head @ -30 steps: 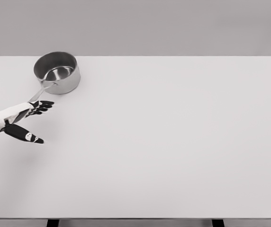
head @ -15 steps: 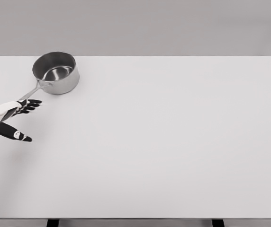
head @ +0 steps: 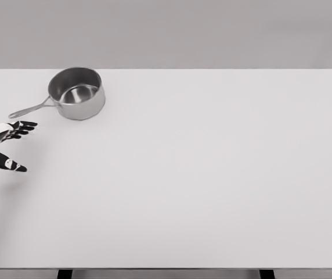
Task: Rotate pot handle
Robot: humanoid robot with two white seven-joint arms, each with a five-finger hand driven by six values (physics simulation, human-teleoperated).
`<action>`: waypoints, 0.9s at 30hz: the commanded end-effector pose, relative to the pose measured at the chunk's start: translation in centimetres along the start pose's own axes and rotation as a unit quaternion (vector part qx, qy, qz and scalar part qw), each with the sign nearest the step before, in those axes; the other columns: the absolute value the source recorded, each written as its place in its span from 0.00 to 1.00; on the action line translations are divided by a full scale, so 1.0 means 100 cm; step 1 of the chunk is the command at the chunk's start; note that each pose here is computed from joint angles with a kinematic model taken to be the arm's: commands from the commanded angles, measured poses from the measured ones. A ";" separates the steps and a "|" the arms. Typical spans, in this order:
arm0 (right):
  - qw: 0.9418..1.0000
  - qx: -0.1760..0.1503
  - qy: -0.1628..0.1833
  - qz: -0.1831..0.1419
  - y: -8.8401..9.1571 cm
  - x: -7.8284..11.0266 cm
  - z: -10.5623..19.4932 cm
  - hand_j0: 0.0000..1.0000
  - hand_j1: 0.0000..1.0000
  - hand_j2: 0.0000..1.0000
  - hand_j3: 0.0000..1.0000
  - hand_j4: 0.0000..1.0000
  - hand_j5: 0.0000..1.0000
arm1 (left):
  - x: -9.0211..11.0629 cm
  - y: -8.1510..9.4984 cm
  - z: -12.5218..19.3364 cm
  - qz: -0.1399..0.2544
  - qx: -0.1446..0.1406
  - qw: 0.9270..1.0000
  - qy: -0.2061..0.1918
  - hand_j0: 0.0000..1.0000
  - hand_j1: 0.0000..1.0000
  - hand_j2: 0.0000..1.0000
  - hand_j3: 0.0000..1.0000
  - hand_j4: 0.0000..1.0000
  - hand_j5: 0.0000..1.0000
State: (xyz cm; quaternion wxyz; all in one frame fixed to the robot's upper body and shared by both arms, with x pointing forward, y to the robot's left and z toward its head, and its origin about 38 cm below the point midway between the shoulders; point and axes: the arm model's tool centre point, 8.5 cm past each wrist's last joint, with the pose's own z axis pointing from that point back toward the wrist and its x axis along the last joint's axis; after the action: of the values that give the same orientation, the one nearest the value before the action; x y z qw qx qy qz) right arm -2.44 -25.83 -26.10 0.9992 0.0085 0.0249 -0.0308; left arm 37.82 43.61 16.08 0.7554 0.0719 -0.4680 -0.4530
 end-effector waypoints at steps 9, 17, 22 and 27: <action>1.000 0.000 0.000 0.000 0.000 0.000 0.000 1.00 1.00 1.00 1.00 1.00 1.00 | 0.004 0.002 0.002 -0.010 0.002 1.000 -0.002 1.00 1.00 1.00 1.00 1.00 1.00; 1.000 0.000 0.001 0.000 0.000 0.000 0.000 1.00 1.00 1.00 1.00 1.00 1.00 | 0.022 0.012 0.020 -0.048 -0.006 0.999 -0.005 1.00 1.00 1.00 1.00 1.00 1.00; 1.000 0.000 0.000 0.000 0.000 0.000 0.000 1.00 1.00 1.00 1.00 1.00 1.00 | 0.016 0.017 0.030 -0.023 -0.020 0.999 0.030 1.00 1.00 1.00 1.00 1.00 1.00; 1.000 0.000 0.000 0.000 0.000 0.000 0.000 1.00 1.00 1.00 1.00 1.00 1.00 | 0.021 0.018 0.029 -0.020 -0.019 0.999 0.032 1.00 1.00 1.00 1.00 1.00 1.00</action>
State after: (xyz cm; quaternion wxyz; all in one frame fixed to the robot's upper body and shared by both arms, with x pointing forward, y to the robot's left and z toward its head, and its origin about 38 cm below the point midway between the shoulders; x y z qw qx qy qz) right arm -2.45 -25.83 -26.10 0.9992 0.0086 0.0249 -0.0308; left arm 37.07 44.10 20.01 0.7599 0.0839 -0.4356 -0.4751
